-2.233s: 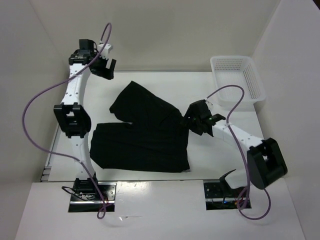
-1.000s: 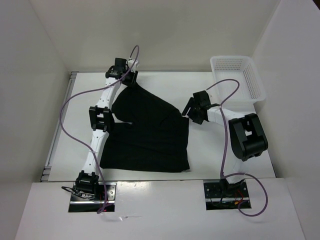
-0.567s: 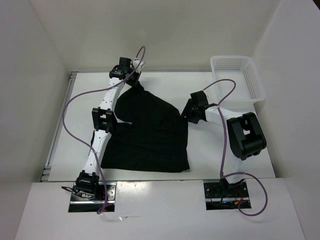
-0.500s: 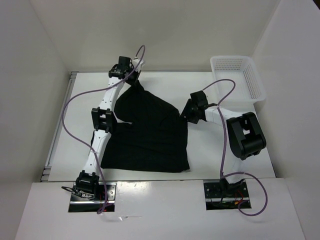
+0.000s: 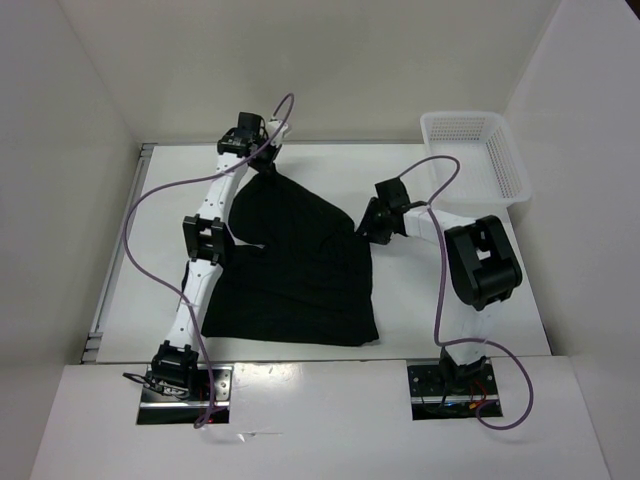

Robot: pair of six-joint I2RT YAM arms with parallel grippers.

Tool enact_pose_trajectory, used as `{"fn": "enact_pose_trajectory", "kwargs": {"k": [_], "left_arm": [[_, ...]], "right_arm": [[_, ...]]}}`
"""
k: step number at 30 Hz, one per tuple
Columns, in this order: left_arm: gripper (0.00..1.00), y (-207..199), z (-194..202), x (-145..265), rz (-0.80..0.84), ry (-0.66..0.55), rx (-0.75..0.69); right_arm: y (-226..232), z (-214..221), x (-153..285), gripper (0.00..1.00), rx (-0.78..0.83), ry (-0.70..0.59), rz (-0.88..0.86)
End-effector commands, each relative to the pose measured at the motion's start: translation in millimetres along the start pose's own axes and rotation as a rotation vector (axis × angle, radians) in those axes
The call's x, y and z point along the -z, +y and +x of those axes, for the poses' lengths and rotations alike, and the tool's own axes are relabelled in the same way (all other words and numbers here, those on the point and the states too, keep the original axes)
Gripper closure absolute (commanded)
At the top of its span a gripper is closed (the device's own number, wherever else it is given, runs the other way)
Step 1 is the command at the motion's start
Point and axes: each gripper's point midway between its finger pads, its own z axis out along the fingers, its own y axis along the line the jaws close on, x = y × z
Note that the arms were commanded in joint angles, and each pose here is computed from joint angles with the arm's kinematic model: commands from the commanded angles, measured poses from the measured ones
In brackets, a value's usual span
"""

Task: Fold and stack the shorts
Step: Fold the shorts

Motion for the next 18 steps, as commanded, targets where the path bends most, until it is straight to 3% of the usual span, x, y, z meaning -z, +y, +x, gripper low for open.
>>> {"fn": "enact_pose_trajectory", "kwargs": {"k": [1, 2, 3, 5, 9, 12, 18], "left_arm": [[1.0, 4.4, -26.0, 22.3, -0.033, -0.051, -0.036], [1.0, 5.9, -25.4, 22.4, -0.041, -0.048, -0.035], [1.0, 12.4, -23.2, 23.9, -0.049, -0.047, -0.028], [1.0, 25.5, -25.1, 25.6, -0.091, -0.059, -0.016], [1.0, 60.0, -39.2, 43.3, -0.18, -0.116, -0.018], [1.0, 79.6, -57.1, 64.0, -0.256, -0.157, -0.058], [1.0, 105.7, -87.6, 100.5, -0.372, -0.225, -0.095]], "right_arm": [[2.9, 2.6, -0.6, 0.55, 0.016, 0.018, 0.012], [2.5, 2.7, -3.7, 0.66, 0.015, 0.029, 0.022], [0.7, 3.9, -11.9, 0.87, 0.014, 0.04, 0.033], [10.5, -15.4, -14.8, 0.99, 0.038, -0.003, 0.034], [37.3, -96.6, -7.6, 1.0, 0.041, -0.186, -0.013], [35.1, -134.9, -13.5, 1.0, 0.005, -0.246, -0.033], [52.6, -167.1, -16.6, 1.0, 0.018, -0.287, -0.106]]}}
